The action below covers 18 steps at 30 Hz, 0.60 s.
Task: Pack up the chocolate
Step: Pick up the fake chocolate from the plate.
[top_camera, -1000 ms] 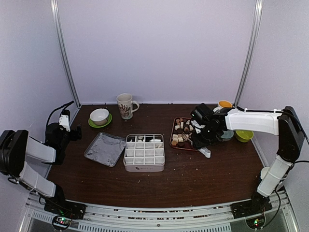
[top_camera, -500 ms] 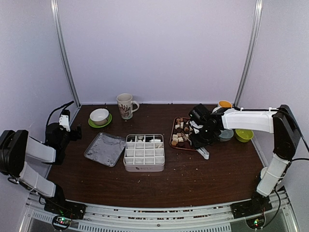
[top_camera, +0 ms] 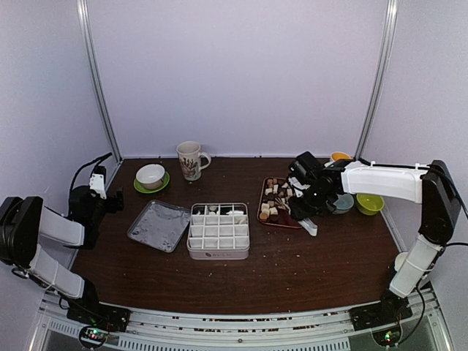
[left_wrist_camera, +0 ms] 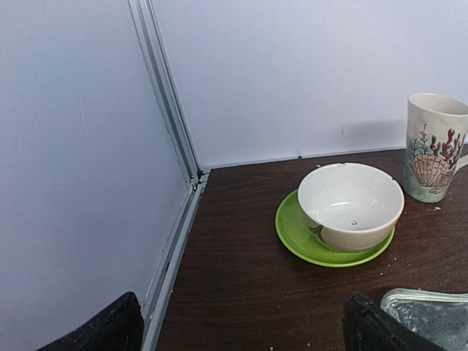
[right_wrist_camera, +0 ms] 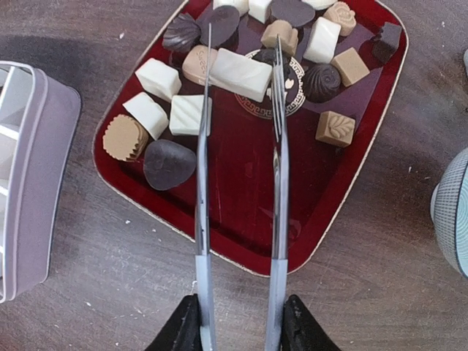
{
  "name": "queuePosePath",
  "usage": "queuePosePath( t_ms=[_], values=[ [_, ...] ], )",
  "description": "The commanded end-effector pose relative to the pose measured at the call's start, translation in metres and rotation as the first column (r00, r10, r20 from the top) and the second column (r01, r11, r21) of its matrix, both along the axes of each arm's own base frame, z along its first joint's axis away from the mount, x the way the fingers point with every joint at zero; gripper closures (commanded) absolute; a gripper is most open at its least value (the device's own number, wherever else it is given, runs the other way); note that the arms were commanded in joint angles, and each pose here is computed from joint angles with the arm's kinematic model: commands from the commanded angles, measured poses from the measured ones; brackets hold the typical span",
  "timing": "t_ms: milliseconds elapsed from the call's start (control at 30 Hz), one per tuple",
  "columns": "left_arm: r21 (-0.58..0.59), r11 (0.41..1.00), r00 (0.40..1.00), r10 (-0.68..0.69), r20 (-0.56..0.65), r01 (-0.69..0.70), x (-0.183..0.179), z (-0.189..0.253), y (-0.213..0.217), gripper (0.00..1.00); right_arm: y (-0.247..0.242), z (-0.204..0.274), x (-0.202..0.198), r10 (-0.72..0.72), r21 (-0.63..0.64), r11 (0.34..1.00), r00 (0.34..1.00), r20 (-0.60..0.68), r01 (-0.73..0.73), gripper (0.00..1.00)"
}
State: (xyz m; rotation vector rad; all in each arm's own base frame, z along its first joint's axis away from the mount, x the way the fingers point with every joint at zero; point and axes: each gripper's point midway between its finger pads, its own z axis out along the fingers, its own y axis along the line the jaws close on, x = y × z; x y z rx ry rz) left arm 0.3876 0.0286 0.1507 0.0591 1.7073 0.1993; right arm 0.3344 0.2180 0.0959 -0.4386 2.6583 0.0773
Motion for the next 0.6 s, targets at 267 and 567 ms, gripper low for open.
queuePosePath(
  t_ms=[267,567],
  values=[
    [0.004,1.0,0.999,0.001,0.042,-0.001,0.005,0.013,0.002,0.02,-0.008,0.054,0.005,-0.012,0.066,0.998,0.985,0.172,0.001,0.73],
    [0.003,1.0,0.999,0.0,0.042,0.0,0.005,0.013,0.002,0.02,-0.012,0.069,-0.001,-0.011,0.085,0.996,0.981,0.195,-0.006,0.74]
  ],
)
